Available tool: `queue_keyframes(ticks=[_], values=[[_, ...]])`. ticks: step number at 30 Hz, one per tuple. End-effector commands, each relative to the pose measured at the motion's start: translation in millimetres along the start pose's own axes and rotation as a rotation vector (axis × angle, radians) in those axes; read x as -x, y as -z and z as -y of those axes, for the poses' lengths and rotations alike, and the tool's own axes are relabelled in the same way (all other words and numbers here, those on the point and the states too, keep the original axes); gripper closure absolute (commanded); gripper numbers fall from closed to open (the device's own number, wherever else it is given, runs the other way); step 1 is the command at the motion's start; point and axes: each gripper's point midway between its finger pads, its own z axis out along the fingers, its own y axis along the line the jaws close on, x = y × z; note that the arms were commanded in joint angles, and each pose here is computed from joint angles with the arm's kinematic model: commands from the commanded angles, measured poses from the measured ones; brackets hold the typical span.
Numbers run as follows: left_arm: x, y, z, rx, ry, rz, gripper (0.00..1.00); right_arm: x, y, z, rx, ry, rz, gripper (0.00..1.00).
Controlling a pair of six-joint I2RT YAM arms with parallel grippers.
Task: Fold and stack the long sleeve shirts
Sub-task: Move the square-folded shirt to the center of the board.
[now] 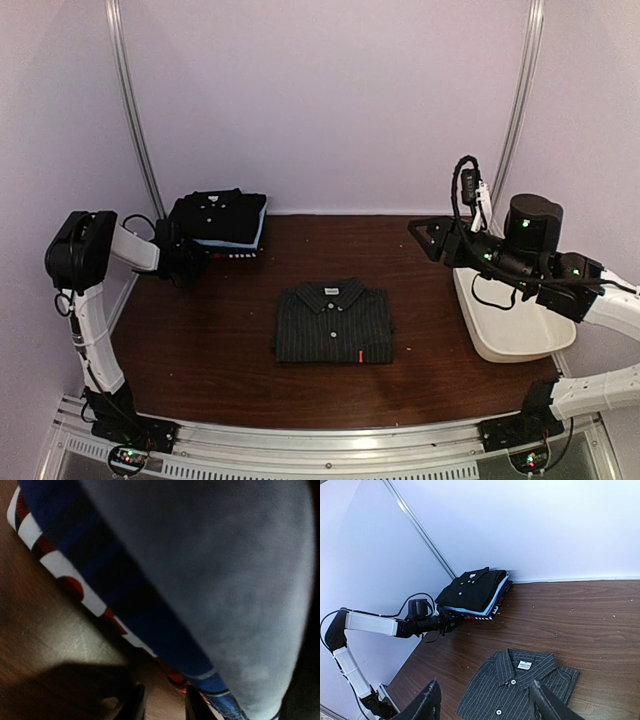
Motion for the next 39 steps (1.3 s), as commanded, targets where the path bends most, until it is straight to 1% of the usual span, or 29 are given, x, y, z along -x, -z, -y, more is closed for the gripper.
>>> queue_keyframes(ticks=[1,6,9,13,15,18,23,24,29,33,39], values=[[7,-8,12,-0.053,0.011,0.007,0.72,-3,4,9,-0.04,0.018,0.003,0.39],[4,-12,8,-0.061,0.028,0.003,0.71,-7,4,12,-0.047,0.02,-0.006,0.39],[6,-10,15,-0.113,0.032,0.021,0.69,-9,4,13,-0.046,0.021,-0.011,0.4],[4,-15,13,-0.117,0.042,0.014,0.7,-12,4,15,-0.054,0.022,-0.014,0.4],[4,-18,11,-0.109,0.047,0.012,0.72,-13,4,16,-0.053,0.022,-0.019,0.4],[4,-20,8,-0.103,0.062,0.014,0.79,-15,3,17,-0.057,0.023,-0.025,0.4],[3,-21,7,-0.103,0.068,0.012,0.99,-19,2,18,-0.057,0.022,-0.033,0.4],[2,-20,8,-0.105,0.064,0.01,1.0,-20,1,18,-0.057,0.021,-0.035,0.4],[1,-4,4,-0.084,0.04,0.013,1.0,-27,-3,19,-0.055,0.018,-0.051,0.4],[-7,16,-6,-0.05,0.029,0.008,1.0,-34,-8,21,-0.051,0.013,-0.061,0.4],[-33,54,-33,-0.016,0.045,-0.026,1.0,-43,-15,22,-0.043,0.016,-0.077,0.4]])
